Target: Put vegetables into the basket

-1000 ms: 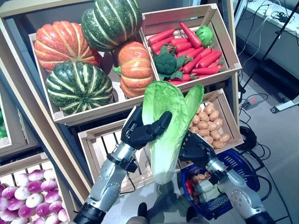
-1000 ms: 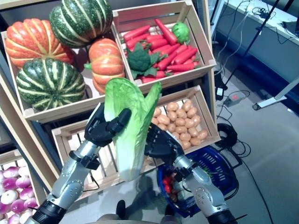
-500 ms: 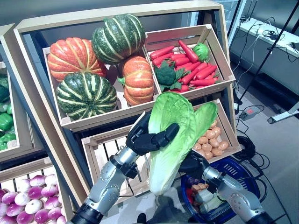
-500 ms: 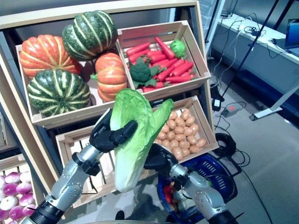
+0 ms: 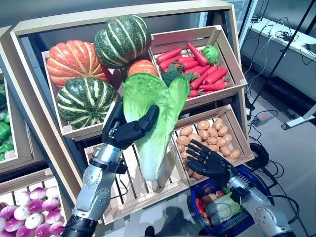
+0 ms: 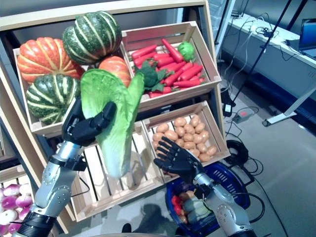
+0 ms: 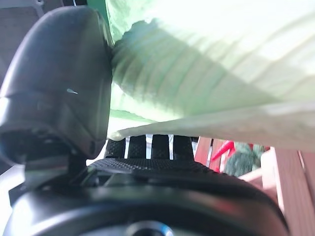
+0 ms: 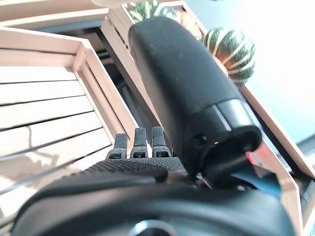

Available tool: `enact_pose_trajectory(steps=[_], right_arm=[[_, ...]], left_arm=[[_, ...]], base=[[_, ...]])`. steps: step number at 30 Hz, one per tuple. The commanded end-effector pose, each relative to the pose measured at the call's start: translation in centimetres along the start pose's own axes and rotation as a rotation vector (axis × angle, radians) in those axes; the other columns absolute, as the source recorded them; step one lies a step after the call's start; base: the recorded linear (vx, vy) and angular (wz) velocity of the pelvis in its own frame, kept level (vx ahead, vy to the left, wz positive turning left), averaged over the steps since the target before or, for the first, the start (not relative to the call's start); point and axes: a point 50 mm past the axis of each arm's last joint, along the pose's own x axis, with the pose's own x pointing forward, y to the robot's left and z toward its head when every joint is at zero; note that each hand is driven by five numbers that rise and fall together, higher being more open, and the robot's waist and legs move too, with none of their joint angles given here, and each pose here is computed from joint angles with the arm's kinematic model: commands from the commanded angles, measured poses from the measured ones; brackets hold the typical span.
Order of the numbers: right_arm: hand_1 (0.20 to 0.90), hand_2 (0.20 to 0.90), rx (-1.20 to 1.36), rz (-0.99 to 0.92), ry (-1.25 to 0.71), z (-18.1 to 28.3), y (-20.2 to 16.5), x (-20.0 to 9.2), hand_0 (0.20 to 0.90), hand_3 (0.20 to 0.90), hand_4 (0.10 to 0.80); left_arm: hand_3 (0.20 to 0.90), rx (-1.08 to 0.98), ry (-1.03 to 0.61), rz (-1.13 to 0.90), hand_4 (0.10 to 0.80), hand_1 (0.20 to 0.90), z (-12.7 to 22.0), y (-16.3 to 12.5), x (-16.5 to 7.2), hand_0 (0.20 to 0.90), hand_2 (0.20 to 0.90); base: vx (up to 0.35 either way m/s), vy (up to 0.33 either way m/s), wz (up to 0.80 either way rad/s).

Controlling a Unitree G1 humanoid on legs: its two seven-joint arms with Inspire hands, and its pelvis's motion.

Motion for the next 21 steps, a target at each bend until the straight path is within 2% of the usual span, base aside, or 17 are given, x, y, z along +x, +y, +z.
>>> enact_pose_trajectory(steps=[1,5,13,21], right_arm=[[0.900,0.900,-0.046,0.125,-0.263,4.8,2.5,0.7,0.900,0.900,0.800],[0.900,0.900,-0.037,0.150,-0.227,4.3,2.7,1.0,0.900,0.900,0.800],[0.900,0.900,-0.039,0.406,-0.133,3.5,5.4,1.8,0.900,0.900,0.800],[0.900,0.900,0.010,0.594,-0.139,3.7,7.5,2.3,0.900,0.900,0.800]], left_arm=[[0.300,0.096,-0.239,-0.015,0.400,0.300,3.9,0.1,1.4,0.300,0.300],[0.300,0.104,-0.244,-0.007,0.400,0.300,3.7,0.0,1.5,0.300,0.300],[0.300,0.007,-0.230,-0.057,0.400,0.300,2.5,-1.4,2.3,0.300,0.300],[0.300,-0.085,-0.170,-0.104,0.400,0.300,1.1,-2.2,2.5,0.300,0.300]], base=[[-0.008,0.003,-0.07],[-0.003,0.001,-0.03],[0.000,0.000,0.00],[0.000,0.000,0.00]])
